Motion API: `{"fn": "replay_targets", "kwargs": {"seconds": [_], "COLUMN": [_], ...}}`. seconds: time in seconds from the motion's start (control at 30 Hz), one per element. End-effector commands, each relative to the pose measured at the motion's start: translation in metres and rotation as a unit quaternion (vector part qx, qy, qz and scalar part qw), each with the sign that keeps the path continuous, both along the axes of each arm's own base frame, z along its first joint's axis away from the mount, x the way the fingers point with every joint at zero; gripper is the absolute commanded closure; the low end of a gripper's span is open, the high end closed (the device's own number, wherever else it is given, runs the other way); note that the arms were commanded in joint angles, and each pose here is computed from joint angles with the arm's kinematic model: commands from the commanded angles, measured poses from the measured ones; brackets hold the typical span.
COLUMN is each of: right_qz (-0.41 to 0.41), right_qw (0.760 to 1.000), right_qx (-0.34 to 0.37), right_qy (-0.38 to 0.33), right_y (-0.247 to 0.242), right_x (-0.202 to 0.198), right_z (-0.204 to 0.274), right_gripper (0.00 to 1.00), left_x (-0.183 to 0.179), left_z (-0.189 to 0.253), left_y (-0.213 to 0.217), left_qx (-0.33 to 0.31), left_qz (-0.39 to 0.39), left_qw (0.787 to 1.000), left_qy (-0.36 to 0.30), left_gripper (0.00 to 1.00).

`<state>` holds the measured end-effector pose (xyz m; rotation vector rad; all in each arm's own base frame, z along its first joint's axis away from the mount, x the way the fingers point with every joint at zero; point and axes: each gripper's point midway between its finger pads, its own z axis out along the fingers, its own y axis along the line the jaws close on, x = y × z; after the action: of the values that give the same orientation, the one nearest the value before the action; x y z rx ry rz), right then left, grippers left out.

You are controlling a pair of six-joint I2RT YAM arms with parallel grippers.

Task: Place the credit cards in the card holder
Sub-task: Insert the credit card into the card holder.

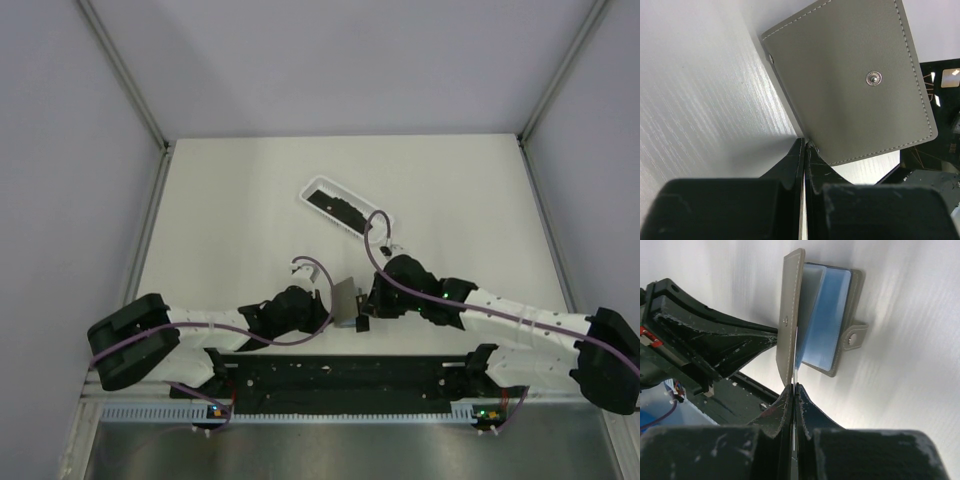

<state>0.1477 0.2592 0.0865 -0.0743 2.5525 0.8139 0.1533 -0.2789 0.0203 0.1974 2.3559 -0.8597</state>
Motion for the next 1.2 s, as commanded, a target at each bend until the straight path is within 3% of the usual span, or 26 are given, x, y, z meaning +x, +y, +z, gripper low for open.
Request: {"fn": "replay_targets", "kwargs": {"seconds": [0.0, 0.27, 0.83, 1.17], "right_qz": [0.045, 0.079, 0.052, 0.083], "right_qw": [0.995, 0.989, 0.998, 0.994], "right_qx": [0.083, 0.122, 0.033, 0.062], "right_qy": [-0.031, -0.029, 0.0, -0.016], "right_y": [0.039, 0.064, 0.057, 0.083], "right_x": [0.006, 0.008, 0.02, 0.019], "right_z": [0.035, 0.027, -0.02, -0.004], "right_gripper": [1.0, 1.0, 1.0, 1.0], "left_x": [-0.007, -0.011, -0.02, -0.02], "left_z": [-0.011, -0.014, -0.025, -0.031], "left_y": [0.007, 0.014, 0.037, 0.04], "left_qx": [0.024, 0.024, 0.036, 0.044], "left_qz": [-0.007, -0.002, 0.015, 0.023], "left_qw": [1.0, 1.0, 0.999, 0.998], "left_qy": [0.015, 0.018, 0.027, 0.032], "left_gripper": [1.0, 1.0, 1.0, 1.0]}}
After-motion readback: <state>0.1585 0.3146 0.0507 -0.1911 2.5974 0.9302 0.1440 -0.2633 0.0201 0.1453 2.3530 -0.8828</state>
